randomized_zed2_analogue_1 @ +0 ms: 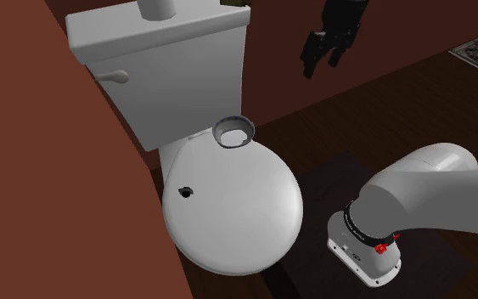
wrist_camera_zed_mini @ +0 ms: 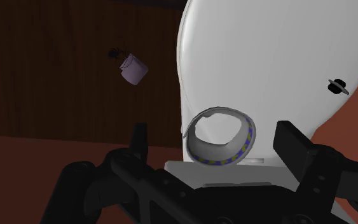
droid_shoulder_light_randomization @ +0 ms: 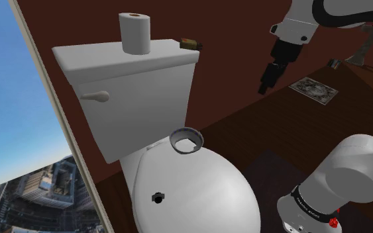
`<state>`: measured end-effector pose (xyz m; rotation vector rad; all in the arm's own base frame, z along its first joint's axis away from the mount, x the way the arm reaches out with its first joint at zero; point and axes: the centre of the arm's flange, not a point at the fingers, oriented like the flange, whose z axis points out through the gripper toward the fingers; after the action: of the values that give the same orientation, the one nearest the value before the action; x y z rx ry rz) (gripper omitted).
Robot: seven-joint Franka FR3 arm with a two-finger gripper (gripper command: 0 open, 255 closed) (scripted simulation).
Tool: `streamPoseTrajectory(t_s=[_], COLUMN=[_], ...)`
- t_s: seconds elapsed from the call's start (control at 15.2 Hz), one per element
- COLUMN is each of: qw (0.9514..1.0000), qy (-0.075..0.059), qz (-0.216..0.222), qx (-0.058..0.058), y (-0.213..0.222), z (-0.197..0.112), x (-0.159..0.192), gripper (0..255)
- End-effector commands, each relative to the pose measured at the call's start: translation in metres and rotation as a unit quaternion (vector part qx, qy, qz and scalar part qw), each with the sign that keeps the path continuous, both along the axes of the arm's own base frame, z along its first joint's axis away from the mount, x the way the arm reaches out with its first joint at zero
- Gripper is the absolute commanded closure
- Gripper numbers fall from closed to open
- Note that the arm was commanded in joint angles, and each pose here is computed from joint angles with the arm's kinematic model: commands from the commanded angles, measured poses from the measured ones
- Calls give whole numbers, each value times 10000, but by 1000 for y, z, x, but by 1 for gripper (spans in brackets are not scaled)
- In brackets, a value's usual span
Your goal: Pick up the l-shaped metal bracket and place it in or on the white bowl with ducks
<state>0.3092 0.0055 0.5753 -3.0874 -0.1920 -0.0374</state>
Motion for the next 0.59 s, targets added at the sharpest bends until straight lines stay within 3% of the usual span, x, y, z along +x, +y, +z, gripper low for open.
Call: streamPoseTrajectory(t_s=[0.0,0.53], qw=[10000,9998], qy=[0,-15], qz=[0,165], qx=[0,-55], y=[0,84], z=[0,-64], x=[0,18], gripper=[0,0])
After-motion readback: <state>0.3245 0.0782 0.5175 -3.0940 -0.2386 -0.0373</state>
